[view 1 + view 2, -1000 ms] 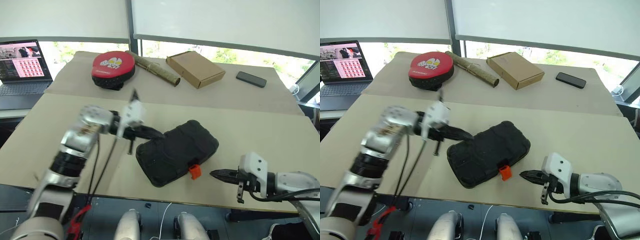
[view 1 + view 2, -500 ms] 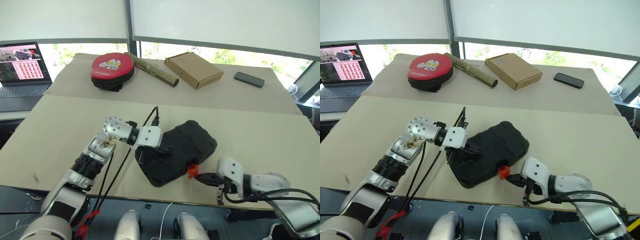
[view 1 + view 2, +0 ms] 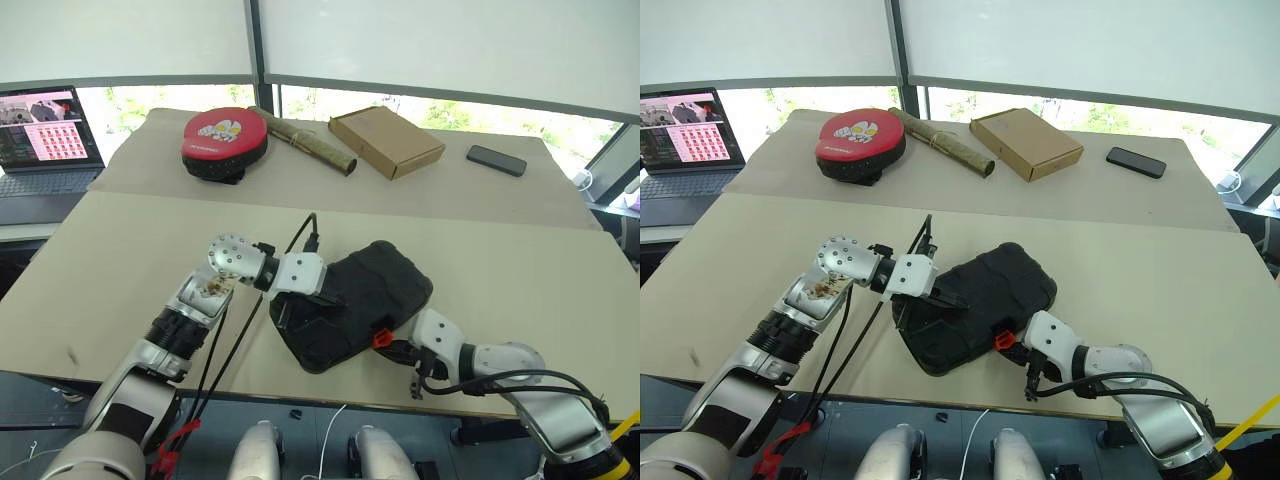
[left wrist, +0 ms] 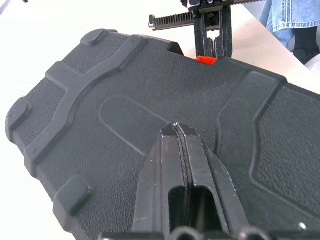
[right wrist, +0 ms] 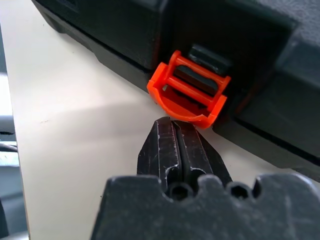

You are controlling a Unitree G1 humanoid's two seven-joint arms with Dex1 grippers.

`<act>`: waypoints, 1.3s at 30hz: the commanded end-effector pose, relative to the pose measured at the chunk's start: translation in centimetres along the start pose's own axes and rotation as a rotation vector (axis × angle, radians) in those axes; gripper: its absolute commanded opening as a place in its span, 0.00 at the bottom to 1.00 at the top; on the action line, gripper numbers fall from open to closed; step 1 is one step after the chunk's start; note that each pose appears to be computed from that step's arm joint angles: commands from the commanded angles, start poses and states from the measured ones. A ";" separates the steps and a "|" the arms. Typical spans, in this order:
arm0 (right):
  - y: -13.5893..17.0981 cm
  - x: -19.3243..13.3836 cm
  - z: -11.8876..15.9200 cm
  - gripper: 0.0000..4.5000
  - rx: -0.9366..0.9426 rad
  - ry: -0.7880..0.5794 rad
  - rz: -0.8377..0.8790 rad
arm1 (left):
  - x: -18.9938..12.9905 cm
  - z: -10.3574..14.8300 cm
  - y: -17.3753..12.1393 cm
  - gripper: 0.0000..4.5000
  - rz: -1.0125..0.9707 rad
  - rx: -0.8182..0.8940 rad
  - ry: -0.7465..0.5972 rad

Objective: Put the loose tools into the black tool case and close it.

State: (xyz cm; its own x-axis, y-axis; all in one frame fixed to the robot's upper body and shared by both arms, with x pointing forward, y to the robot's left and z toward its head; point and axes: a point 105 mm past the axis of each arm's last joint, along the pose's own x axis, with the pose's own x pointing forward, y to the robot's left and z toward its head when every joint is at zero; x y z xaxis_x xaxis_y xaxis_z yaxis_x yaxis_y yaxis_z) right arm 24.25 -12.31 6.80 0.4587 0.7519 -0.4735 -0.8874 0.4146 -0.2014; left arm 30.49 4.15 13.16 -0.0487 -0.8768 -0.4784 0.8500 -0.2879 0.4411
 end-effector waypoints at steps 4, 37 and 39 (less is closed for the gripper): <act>-2.3 -0.9 3.8 0.00 -0.055 -0.169 -0.155 | 1.5 -1.4 -1.0 0.01 -0.074 -0.008 0.064; -4.2 -13.9 5.7 0.88 0.125 -0.077 0.087 | -16.9 -1.4 -3.9 0.82 0.242 -0.596 0.073; -4.6 -14.9 5.9 1.00 0.145 -0.078 0.097 | -18.8 -0.7 -4.4 0.99 0.291 -0.632 0.079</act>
State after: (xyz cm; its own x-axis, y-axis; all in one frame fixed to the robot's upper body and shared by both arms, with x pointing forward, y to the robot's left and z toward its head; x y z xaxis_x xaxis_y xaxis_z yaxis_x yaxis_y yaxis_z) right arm 22.08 -21.97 18.28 0.3878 0.8072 -0.4450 -0.9070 0.4202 -0.0281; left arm 28.57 21.94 17.00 0.2176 -0.8267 -0.5189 0.9680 0.2509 0.0062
